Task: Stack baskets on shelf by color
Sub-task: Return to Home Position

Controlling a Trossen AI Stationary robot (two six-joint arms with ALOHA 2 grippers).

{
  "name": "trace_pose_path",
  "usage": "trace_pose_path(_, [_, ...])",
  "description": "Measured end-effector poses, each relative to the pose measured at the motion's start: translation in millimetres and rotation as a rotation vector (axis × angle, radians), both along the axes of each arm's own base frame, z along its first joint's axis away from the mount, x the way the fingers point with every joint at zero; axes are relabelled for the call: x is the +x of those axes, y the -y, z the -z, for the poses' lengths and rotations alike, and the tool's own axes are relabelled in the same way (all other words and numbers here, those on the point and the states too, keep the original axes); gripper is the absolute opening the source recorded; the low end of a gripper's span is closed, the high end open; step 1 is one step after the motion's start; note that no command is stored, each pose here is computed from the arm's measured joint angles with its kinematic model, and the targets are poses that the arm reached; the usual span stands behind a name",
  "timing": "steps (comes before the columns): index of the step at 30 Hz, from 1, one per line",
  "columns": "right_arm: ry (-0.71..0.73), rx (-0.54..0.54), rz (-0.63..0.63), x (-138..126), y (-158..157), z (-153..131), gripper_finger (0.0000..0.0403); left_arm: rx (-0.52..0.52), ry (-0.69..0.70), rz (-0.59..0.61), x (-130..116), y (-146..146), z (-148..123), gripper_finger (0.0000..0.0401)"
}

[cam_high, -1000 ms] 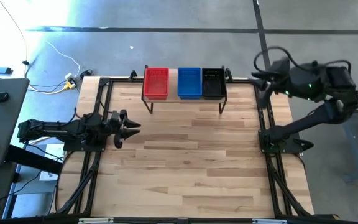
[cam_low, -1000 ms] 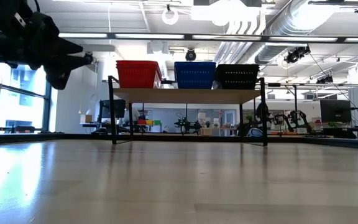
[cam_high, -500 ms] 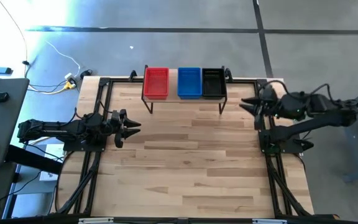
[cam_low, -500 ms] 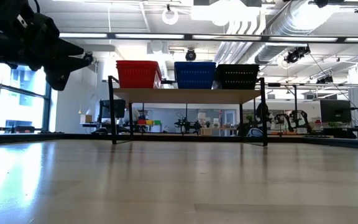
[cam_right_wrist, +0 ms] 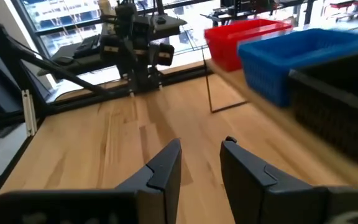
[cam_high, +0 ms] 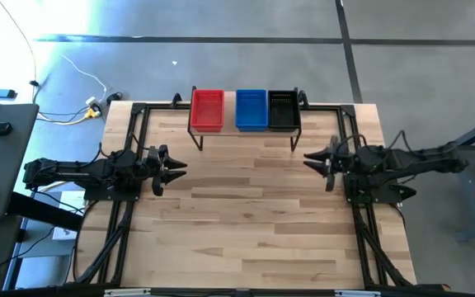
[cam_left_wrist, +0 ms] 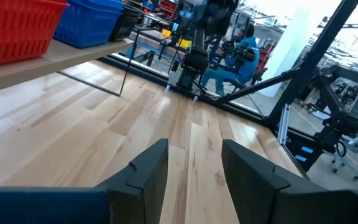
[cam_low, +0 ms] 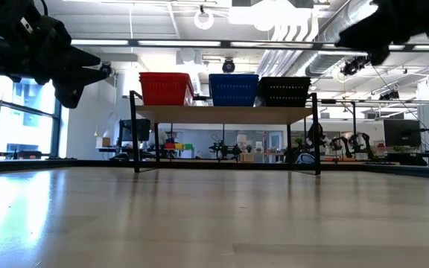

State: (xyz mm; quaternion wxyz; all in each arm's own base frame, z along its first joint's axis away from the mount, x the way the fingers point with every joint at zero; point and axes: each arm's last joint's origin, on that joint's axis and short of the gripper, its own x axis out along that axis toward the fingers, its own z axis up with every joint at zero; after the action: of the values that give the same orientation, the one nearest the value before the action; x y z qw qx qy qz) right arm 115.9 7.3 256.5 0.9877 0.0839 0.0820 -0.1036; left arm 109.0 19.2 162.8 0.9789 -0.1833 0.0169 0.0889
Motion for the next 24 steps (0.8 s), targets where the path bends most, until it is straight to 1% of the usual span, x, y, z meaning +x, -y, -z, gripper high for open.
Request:
trace_pose_path(6, [0.028,0.062,-0.001,-2.8,0.1,44.1,0.0098,0.000,0.000,0.000,0.0,0.0,0.0,0.0140])
trace_pose_path(12, [0.085,0.092,0.002,-7.5,0.8,74.9,0.0098,0.000,0.000,0.000,0.0,0.0,0.0,0.0140])
trace_pose_path(17, [0.142,0.104,0.008,-12.6,1.8,83.4,0.0098,0.000,0.000,0.000,0.0,0.0,0.0,0.0140])
trace_pose_path(20, [0.154,0.072,0.007,-15.9,2.4,83.6,0.0098,0.000,0.000,0.000,0.0,0.0,0.0,0.0140])
trace_pose_path(24, [0.156,0.031,0.077,-21.1,5.2,83.6,0.0098,0.000,0.000,0.000,0.0,0.0,0.0,0.0140])
